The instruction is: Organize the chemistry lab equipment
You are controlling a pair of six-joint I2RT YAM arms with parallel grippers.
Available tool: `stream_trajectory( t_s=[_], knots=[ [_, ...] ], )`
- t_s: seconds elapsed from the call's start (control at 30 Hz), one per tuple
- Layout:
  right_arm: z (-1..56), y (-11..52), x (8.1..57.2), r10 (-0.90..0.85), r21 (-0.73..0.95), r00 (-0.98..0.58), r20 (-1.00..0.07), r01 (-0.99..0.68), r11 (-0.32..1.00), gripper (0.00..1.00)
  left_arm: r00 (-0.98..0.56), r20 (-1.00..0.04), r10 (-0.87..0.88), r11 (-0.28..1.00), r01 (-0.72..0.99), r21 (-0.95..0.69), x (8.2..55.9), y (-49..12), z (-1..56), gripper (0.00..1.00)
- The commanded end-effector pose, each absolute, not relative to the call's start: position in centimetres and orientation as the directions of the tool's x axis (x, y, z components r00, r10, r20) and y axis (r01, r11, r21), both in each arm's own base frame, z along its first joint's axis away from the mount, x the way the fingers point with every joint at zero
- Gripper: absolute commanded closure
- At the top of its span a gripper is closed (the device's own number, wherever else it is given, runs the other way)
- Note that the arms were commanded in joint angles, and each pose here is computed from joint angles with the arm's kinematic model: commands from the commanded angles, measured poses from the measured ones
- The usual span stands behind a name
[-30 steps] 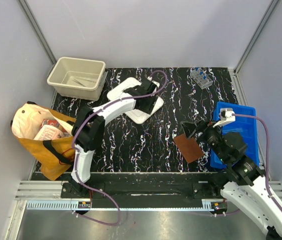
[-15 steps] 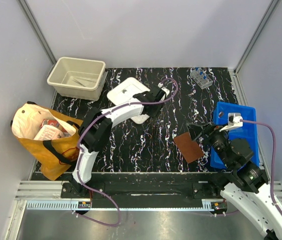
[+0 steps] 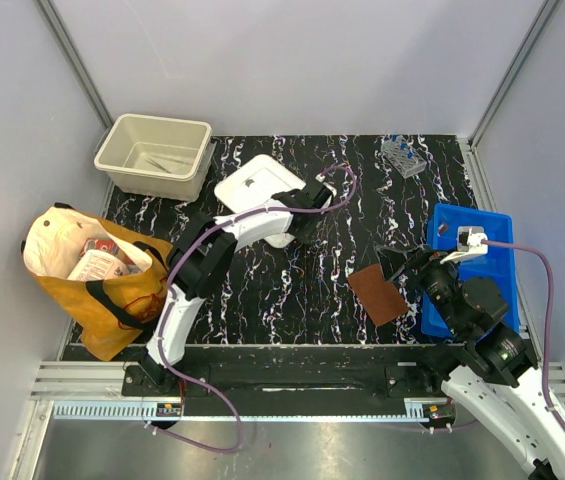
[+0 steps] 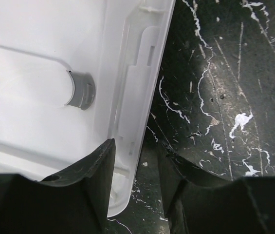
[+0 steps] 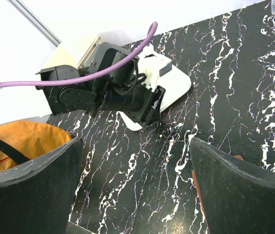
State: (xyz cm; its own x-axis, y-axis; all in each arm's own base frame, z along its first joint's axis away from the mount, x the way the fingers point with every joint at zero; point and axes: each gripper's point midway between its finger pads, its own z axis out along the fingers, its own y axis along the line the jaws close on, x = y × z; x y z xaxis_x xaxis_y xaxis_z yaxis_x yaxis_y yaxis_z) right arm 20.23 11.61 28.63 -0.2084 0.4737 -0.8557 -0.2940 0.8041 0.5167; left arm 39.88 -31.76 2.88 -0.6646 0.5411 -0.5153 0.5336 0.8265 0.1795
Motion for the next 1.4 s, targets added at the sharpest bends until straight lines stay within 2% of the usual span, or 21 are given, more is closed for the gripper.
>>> stream_trajectory(
  t_s=[0.0, 0.17, 0.33, 0.37, 0.43, 0.5, 0.67, 0.77, 0.93, 1.1, 1.17, 1.27, 1.37],
  knots=[
    [29.6, 11.2, 20.3, 0.481, 0.511, -0.172, -0.860, -0.295, 0.807, 0.05, -0.642, -0.555, 0.529, 0.837, 0.502, 0.217, 41.5, -32.3, 3.5, 0.57],
    [29.5, 11.3, 20.3, 0.484, 0.515, -0.175, -0.857, -0.294, 0.805, 0.05, -0.651, -0.537, 0.536, 0.838, 0.488, 0.244, 41.3, -32.1, 2.9, 0.68],
    [30.0, 11.4, 20.2, 0.494, 0.523, -0.174, -0.852, -0.305, 0.796, 0.05, -0.658, -0.524, 0.542, 0.832, 0.508, 0.222, 40.5, -32.6, 2.3, 0.71],
    [30.2, 11.4, 20.1, 0.497, 0.525, -0.170, -0.851, -0.308, 0.794, 0.05, -0.660, -0.518, 0.544, 0.831, 0.508, 0.224, 40.3, -32.7, 2.1, 0.74],
    [30.3, 11.4, 20.0, 0.497, 0.525, -0.171, -0.851, -0.311, 0.792, 0.05, -0.670, -0.507, 0.542, 0.832, 0.512, 0.213, 39.9, -32.7, 2.1, 0.91],
    [30.4, 11.4, 19.9, 0.498, 0.526, -0.170, -0.850, -0.315, 0.790, 0.06, -0.668, -0.512, 0.540, 0.830, 0.523, 0.192, 39.6, -33.0, 2.9, 1.00],
    [30.8, 11.6, 20.0, 0.425, 0.444, -0.134, -0.895, -0.360, 0.821, 0.10, -0.642, -0.575, 0.507, 0.831, 0.542, 0.128, 39.0, -33.8, 8.3, 1.00],
    [32.1, 11.4, 20.2, 0.378, 0.377, -0.078, -0.923, -0.383, 0.843, 0.10, -0.606, -0.636, 0.478, 0.808, 0.586, 0.049, 37.8, -34.6, 13.3, 1.00],
    [33.0, 12.6, 20.4, 0.294, 0.257, 0.006, -0.956, -0.471, 0.844, 0.08, -0.577, -0.683, 0.448, 0.756, 0.652, -0.056, 35.2, -35.2, 17.8, 1.00],
    [33.2, 16.1, 20.5, 0.191, 0.080, 0.109, -0.975, -0.633, 0.770, 0.08, -0.562, -0.678, 0.474, 0.683, 0.720, -0.120, 32.4, -35.1, 19.9, 1.00],
    [32.3, 17.7, 21.8, 0.133, 0.053, 0.073, -0.988, -0.653, 0.756, 0.07, -0.557, -0.680, 0.478, 0.656, 0.740, -0.146, 31.4, -35.0, 20.7, 1.00],
    [31.0, 19.9, 22.6, -0.060, -0.096, 0.074, -0.995, -0.727, 0.679, 0.03, -0.548, -0.684, 0.482, 0.611, 0.769, -0.185, 29.7, -35.0, 21.8, 1.00],
    [30.4, 20.9, 22.8, -0.196, -0.260, 0.177, -0.964, -0.764, 0.590, 0.02, -0.548, -0.680, 0.487, 0.591, 0.780, -0.205, 28.7, -34.5, 22.2, 1.00]
  ],
)
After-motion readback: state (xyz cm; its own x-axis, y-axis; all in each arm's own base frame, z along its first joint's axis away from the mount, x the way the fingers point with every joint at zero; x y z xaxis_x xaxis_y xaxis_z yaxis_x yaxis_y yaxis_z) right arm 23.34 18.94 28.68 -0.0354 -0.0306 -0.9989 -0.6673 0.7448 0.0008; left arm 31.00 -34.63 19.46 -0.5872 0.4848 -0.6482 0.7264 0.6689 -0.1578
